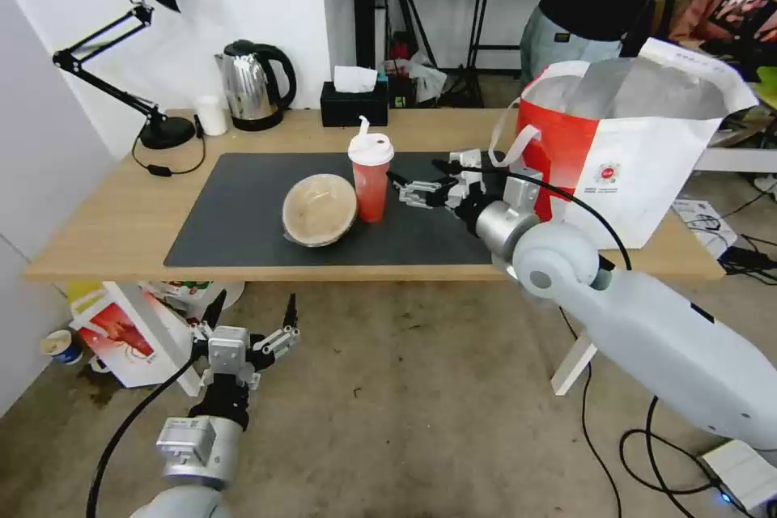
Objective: Pick up the trash from the table and place it into the takeout bag.
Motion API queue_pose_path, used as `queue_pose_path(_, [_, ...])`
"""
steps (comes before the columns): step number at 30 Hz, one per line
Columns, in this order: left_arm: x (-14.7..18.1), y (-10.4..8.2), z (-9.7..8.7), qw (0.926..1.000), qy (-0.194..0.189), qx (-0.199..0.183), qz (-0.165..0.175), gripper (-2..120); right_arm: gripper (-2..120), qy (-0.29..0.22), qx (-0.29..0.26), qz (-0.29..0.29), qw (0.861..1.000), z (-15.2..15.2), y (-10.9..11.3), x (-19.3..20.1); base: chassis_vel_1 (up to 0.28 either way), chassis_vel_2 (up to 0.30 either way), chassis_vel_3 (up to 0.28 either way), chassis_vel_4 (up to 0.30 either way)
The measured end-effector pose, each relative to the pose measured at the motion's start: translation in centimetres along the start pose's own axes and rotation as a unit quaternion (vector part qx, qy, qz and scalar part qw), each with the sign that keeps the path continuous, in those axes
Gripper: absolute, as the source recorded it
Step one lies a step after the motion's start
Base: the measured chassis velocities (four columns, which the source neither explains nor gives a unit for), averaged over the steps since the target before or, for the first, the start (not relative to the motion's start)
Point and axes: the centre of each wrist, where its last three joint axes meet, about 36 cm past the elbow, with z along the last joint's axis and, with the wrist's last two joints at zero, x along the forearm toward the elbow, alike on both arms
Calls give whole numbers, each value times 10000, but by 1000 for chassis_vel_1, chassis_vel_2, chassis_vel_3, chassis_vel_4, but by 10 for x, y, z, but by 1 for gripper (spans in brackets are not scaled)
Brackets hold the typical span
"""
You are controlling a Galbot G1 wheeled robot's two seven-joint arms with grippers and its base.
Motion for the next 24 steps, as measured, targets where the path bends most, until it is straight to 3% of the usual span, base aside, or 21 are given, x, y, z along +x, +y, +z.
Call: queue_pose_path(24, [0,0,0,10000,0,-1,0,100,100,224,121,-63,9997,9,1,-47,0,0,0,0])
